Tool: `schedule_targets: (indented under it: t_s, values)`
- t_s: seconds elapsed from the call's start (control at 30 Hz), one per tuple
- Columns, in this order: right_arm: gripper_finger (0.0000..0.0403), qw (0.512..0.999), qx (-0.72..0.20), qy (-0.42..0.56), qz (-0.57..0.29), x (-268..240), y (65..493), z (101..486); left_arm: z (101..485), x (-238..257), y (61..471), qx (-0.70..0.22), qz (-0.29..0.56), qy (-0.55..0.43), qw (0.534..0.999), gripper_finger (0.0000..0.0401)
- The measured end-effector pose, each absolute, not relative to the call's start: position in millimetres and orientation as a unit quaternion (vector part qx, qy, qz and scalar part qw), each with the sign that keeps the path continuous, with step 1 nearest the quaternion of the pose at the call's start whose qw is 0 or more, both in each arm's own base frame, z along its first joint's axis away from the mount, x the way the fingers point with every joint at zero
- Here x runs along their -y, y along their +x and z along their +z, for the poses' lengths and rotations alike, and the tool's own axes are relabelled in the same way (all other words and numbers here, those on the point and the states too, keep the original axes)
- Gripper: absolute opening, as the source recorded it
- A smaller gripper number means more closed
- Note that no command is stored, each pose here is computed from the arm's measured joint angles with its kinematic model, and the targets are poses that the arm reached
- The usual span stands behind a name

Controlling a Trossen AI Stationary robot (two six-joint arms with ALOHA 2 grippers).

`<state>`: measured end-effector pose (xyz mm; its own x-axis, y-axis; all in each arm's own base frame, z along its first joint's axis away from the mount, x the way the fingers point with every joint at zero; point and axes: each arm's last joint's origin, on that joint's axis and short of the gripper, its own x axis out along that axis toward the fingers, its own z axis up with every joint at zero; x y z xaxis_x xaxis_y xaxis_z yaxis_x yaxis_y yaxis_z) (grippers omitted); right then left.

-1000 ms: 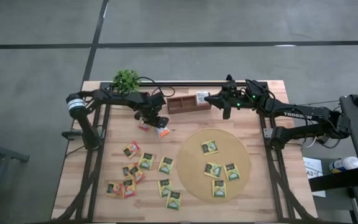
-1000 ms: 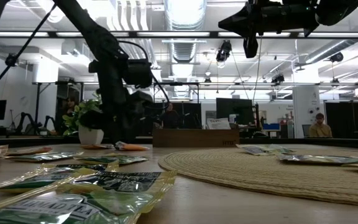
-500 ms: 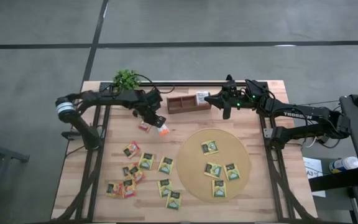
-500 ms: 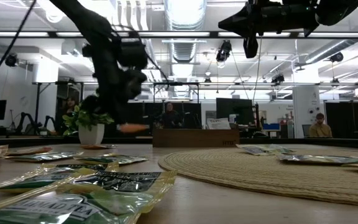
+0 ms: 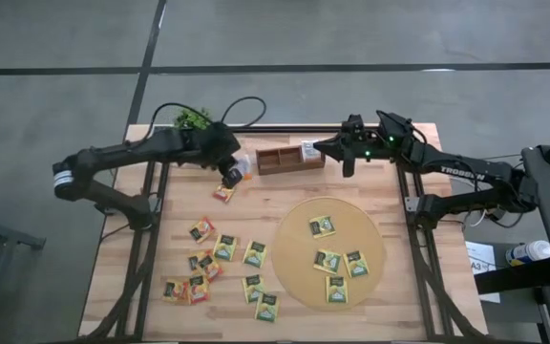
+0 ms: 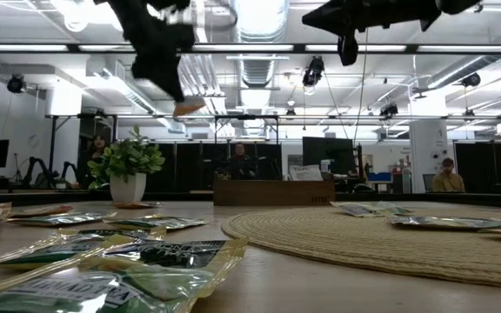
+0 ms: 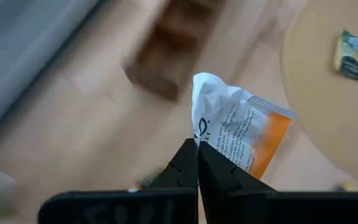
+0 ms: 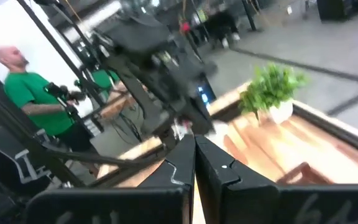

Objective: Pick & Place Tea
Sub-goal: Put the white tea bag into the right section of the wooden organizer

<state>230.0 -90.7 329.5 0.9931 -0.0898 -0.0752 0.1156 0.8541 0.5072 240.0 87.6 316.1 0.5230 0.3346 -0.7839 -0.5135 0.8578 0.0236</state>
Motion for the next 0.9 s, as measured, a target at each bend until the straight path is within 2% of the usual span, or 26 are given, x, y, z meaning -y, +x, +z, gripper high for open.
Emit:
schedule_targets:
  t_s: [0.1,0.2,0.43,0.63,0.77,0.9]
  values:
    - [0.0027,0.953,-0.083,0.283,-0.068,92.7,234.2,334.8,334.5,-78.9,246.3,-0.414,0.254,-0.018,0.874,0.0]
    - [0.0063,0.941,-0.132,0.3,-0.08,95.0,240.0,342.7,348.3,-73.4,253.6,-0.403,0.261,0.028,0.877,0.0]
    - [0.0175,0.944,-0.141,0.287,-0.079,105.2,263.3,366.1,359.4,-69.7,270.3,-0.401,0.269,0.062,0.874,0.0]
    - [0.0258,0.943,-0.174,0.27,-0.085,116.9,289.4,365.2,364.3,-60.5,286.3,-0.402,0.261,0.102,0.872,0.0]
    - [0.029,0.944,-0.183,0.26,-0.082,124.0,307.0,365.6,371.6,-53.2,297.2,-0.398,0.267,0.139,0.867,0.0]
    - [0.0298,0.942,-0.193,0.264,-0.069,129.4,322.0,362.7,379.8,-48.5,306.0,-0.386,0.265,0.149,0.871,0.0]
